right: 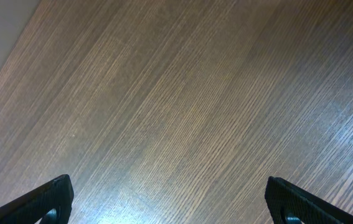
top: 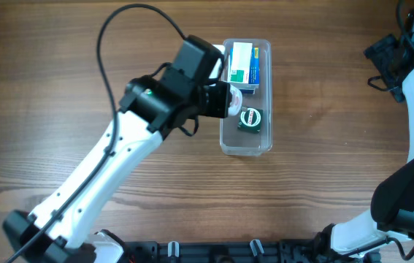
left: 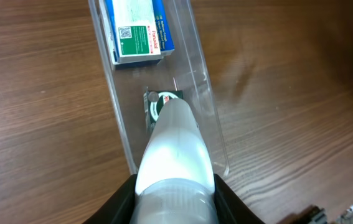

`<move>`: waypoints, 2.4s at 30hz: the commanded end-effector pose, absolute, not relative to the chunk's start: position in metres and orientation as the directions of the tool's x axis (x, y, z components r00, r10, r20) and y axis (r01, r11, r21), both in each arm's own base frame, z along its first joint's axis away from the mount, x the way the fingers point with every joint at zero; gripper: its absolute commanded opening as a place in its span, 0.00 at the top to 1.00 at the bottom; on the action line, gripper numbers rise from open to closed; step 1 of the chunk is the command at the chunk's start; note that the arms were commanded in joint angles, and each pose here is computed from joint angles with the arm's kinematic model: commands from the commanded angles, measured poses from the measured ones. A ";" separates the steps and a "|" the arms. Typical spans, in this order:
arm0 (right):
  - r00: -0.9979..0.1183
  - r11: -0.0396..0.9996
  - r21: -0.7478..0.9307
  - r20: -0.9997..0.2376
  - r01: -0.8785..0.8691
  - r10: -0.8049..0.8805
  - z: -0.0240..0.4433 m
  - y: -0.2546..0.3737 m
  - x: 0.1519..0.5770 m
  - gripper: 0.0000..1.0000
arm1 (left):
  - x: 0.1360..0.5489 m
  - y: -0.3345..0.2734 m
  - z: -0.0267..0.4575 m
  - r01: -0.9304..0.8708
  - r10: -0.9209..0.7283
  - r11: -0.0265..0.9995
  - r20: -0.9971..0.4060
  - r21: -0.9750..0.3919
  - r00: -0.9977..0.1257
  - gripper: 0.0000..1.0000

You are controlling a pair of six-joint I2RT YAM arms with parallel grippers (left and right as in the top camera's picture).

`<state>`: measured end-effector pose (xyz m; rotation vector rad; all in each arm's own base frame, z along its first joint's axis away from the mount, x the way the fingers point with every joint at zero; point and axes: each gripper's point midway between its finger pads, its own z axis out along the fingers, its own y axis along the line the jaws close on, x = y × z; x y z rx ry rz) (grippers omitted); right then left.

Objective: Pack container
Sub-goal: 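Carry the white bottle right and place it into the container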

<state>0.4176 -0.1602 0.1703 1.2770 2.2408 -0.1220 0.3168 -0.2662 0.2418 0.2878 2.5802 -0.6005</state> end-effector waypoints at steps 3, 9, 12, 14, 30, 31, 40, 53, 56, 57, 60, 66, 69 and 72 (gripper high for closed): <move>-0.391 0.528 0.169 -0.497 0.832 0.775 0.161 -0.162 0.416 0.00 | 0.328 -0.291 0.213 0.287 0.098 0.890 -0.467 -0.353 -0.879 0.66; -0.391 0.528 0.169 -0.497 0.832 0.775 0.161 -0.162 0.416 0.00 | 0.339 -0.300 0.178 0.255 0.100 0.906 -0.414 -0.338 -0.905 0.66; -0.391 0.528 0.169 -0.497 0.832 0.775 0.161 -0.162 0.416 0.00 | 0.343 -0.302 0.167 0.249 0.102 0.911 -0.406 -0.327 -0.908 0.66; -0.391 0.528 0.169 -0.497 0.832 0.775 0.161 -0.162 0.416 0.00 | 0.348 -0.302 0.161 0.243 0.100 0.919 -0.412 -0.310 -0.906 0.66; -0.391 0.528 0.169 -0.497 0.832 0.775 0.161 -0.162 0.416 0.00 | 0.376 -0.298 0.124 0.200 0.101 0.965 -0.465 -0.168 -0.880 0.66; -0.391 0.528 0.169 -0.497 0.832 0.775 0.161 -0.162 0.416 0.00 | 0.375 -0.297 0.123 0.199 0.103 0.966 -0.460 -0.165 -0.882 0.67; -0.391 0.528 0.169 -0.497 0.832 0.775 0.161 -0.162 0.416 0.00 | 0.369 -0.302 0.107 0.207 0.127 0.968 -0.430 -0.144 -0.894 0.66; -0.391 0.528 0.169 -0.497 0.832 0.775 0.161 -0.162 0.416 0.00 | 0.369 -0.299 0.093 0.199 0.136 0.973 -0.409 -0.114 -0.902 0.63; -0.391 0.528 0.169 -0.497 0.832 0.775 0.161 -0.162 0.416 0.00 | 0.369 -0.299 0.095 0.200 0.135 0.973 -0.414 -0.117 -0.900 0.61; -0.391 0.528 0.169 -0.497 0.832 0.775 0.161 -0.162 0.416 0.00 | 0.369 -0.299 0.095 0.200 0.135 0.973 -0.414 -0.118 -0.900 0.59; -0.391 0.528 0.169 -0.497 0.832 0.775 0.161 -0.162 0.416 0.00 | 0.369 -0.300 0.102 0.201 0.131 0.972 -0.425 -0.125 -0.895 0.54; -0.391 0.528 0.169 -0.497 0.832 0.775 0.161 -0.162 0.416 0.00 | 0.372 -0.294 0.147 0.199 0.098 0.969 -0.511 -0.147 -0.854 0.41; -0.391 0.528 0.169 -0.497 0.832 0.775 0.161 -0.162 0.416 0.00 | 0.369 -0.291 0.180 0.207 0.072 0.961 -0.560 -0.182 -0.825 0.25; -0.391 0.528 0.169 -0.497 0.832 0.775 0.161 -0.162 0.416 0.00 | 0.361 -0.285 0.217 0.219 0.043 0.951 -0.609 -0.218 -0.792 0.11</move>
